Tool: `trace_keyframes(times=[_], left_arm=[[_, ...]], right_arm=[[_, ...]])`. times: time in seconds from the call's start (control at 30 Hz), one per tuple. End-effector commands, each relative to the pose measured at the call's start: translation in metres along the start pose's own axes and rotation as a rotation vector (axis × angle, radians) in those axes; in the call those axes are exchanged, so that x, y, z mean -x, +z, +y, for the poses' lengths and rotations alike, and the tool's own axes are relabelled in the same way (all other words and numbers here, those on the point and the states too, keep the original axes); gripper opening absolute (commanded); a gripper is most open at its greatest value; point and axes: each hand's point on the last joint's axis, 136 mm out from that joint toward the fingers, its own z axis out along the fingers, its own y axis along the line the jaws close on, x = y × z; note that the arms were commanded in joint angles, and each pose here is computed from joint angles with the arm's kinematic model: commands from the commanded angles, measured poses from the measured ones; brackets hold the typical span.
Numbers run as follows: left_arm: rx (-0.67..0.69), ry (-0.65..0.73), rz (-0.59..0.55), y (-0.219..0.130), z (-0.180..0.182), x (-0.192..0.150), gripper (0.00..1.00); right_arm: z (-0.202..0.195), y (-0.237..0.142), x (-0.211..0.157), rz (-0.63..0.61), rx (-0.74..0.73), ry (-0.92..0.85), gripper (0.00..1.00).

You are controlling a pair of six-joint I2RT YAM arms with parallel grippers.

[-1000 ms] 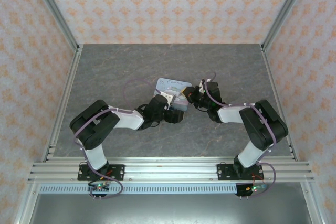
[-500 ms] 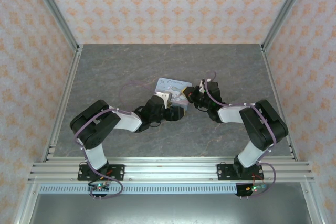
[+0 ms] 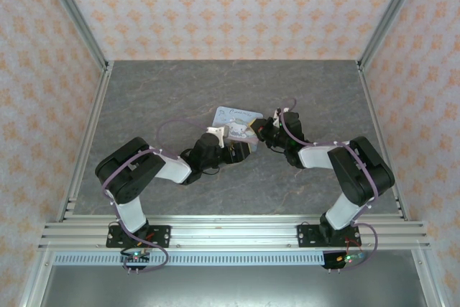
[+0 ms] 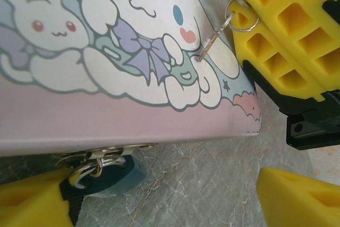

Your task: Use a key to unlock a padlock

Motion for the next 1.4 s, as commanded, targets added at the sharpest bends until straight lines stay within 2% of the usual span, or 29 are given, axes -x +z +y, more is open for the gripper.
trace_keyframes(times=[0.0,0.13,0.37,0.63,0.77,0.97,1.2,1.37], left_arm=[[0.012,0.033,0.010,0.007,-0.004,0.002,0.84],[-0.007,0.031,0.023,0.010,-0.007,0.000,0.84],[-0.113,-0.052,-0.043,-0.004,-0.030,0.012,0.76],[-0.156,-0.157,-0.101,-0.007,-0.029,0.018,0.75],[-0.119,-0.189,-0.099,-0.002,-0.017,0.013,0.73],[-0.008,-0.221,-0.080,0.002,0.010,0.001,0.64],[0.061,-0.233,-0.067,0.000,0.026,-0.008,0.58],[0.096,-0.237,-0.063,0.001,0.033,-0.012,0.49]], right_arm=[[-0.005,0.001,0.002,-0.009,0.000,-0.002,0.00],[-0.005,0.001,0.003,-0.010,0.000,0.000,0.00],[-0.007,0.001,0.002,-0.012,-0.005,0.001,0.00],[-0.010,0.002,0.002,-0.013,-0.008,0.003,0.00],[-0.008,0.001,0.003,-0.016,-0.005,0.002,0.00],[-0.009,0.002,0.003,-0.016,-0.007,0.004,0.00],[-0.011,0.003,0.003,-0.015,-0.008,0.004,0.00],[-0.012,0.004,0.004,-0.015,-0.006,0.011,0.00]])
